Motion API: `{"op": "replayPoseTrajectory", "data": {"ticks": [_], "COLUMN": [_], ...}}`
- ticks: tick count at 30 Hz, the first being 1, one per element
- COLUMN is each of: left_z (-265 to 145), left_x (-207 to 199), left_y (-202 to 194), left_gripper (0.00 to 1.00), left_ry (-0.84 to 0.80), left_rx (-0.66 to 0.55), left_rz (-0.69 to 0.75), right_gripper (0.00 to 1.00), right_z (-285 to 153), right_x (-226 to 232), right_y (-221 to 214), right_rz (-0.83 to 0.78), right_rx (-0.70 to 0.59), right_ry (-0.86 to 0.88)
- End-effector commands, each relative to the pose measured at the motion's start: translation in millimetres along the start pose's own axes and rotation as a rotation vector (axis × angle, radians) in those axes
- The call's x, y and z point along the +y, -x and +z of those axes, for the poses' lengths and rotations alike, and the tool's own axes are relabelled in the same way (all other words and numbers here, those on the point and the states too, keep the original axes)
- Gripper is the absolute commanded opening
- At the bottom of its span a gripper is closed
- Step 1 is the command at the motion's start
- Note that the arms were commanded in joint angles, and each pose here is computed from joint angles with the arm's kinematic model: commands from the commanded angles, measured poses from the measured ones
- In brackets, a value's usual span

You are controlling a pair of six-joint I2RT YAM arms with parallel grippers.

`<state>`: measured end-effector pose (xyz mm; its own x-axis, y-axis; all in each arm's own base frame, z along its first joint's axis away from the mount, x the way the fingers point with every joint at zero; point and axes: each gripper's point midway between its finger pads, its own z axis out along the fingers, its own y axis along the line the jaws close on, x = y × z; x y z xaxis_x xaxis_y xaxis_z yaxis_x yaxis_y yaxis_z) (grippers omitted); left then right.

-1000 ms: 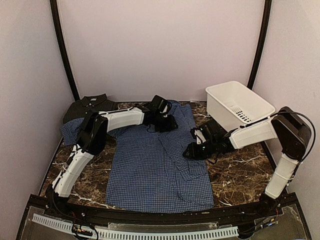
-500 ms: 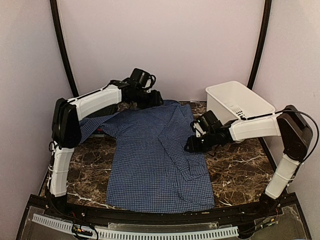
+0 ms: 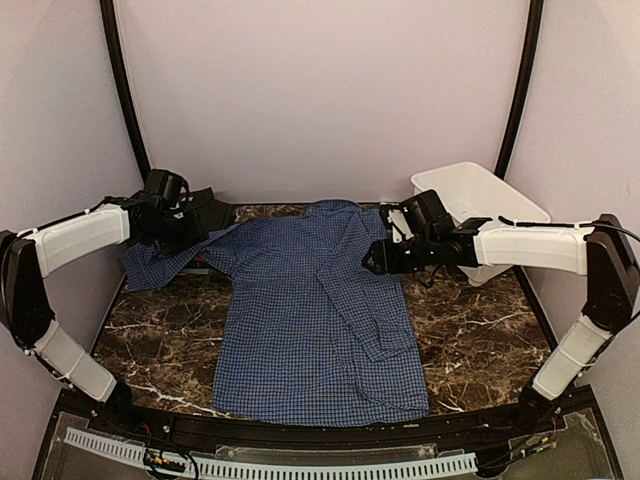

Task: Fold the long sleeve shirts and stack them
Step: Pick up the sleeve from the 1/3-folded shirt.

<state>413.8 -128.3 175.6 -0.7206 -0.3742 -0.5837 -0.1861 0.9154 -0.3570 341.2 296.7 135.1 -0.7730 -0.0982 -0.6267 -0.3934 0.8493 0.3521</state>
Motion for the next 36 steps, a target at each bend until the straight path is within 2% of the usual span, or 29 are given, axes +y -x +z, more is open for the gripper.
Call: {"op": "replayPoseTrajectory", "data": {"ticks": [1,7,11,17,30,36], "left_z": [-33,-43,-35,-11,41,55], "left_x": [83,174,217,248,291,301], "left_y": [4,-2,-7,-2,-2,-29], "left_gripper": [0.58,0.58,0.58,0.57,0.63,0.54], "left_ry": [0.136,0.279,0.348,0.383,0.53,0.57], "left_rx": [-0.096,-0.142,-0.141,-0.135,-0.009,0.082], "left_rz": [-0.188,-0.364,-0.446,-0.519,-0.492,-0.504], "right_gripper": [0.59,0.59,0.59,0.59,0.59,0.59], "right_z": [-22,-28,-29,-30,-34,-34], "right_x": [13,16,16,14,10,11], "right_y": [26,28,26,21,11,10], "right_rz": [-0.043,-0.047,-0.044,-0.041,-0.024,-0.02], "right_rx": [-0.083,-0.093,-0.091,-0.085,-0.08,-0.077], "right_ry": [0.02,0.034,0.04,0.034,0.035,0.044]}}
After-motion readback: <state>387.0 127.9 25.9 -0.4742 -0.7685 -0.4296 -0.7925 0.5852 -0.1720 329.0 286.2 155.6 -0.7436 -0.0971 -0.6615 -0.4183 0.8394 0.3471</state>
